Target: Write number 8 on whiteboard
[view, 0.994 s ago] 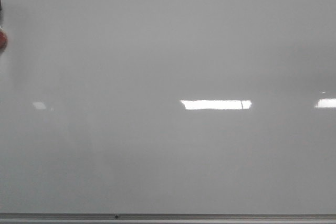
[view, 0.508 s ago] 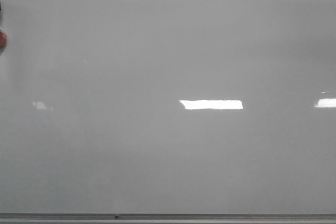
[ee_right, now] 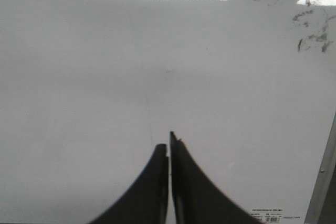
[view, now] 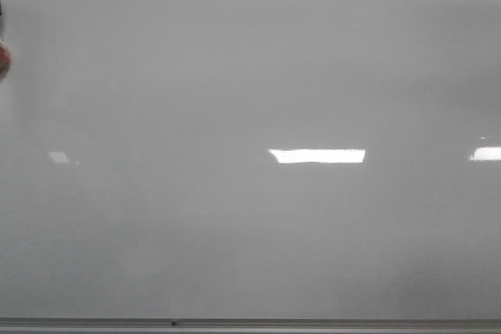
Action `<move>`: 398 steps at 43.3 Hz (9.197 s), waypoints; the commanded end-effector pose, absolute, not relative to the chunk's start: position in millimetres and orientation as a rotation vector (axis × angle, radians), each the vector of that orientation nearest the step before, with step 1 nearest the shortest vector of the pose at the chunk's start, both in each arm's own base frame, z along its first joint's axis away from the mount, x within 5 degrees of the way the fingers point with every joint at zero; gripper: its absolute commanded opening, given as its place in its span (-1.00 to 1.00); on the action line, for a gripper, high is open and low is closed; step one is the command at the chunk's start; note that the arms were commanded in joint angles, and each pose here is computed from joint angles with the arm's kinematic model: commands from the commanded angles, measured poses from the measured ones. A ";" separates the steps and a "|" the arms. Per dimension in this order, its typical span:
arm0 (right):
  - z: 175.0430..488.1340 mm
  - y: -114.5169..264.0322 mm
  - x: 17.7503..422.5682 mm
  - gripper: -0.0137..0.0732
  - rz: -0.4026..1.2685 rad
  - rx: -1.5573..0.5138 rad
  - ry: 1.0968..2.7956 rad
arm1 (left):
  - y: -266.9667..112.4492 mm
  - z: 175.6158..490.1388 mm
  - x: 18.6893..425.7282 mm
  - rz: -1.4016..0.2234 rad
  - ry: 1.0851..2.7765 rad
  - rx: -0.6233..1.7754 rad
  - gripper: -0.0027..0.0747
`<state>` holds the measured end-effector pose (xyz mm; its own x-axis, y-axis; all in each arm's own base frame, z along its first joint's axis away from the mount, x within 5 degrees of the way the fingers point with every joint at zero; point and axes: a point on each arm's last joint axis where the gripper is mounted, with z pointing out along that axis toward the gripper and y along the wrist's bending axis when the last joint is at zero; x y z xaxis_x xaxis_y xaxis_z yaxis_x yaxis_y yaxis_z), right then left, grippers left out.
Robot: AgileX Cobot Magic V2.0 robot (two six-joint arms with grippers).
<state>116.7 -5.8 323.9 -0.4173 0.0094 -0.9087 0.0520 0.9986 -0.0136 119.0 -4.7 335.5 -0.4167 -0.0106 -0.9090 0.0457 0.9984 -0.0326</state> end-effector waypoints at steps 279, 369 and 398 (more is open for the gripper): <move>285.5 86.5 252.7 -0.93 0.216 -0.435 2.124 | -115.8 367.7 171.1 -0.346 2.045 1.030 0.07; 335.2 96.6 114.1 -0.93 0.484 -1.340 1.957 | -271.5 350.0 144.3 -0.604 1.590 1.811 0.05; 335.0 86.6 115.4 0.34 0.383 -1.269 2.021 | -256.9 351.8 150.3 -0.439 1.725 1.758 -0.85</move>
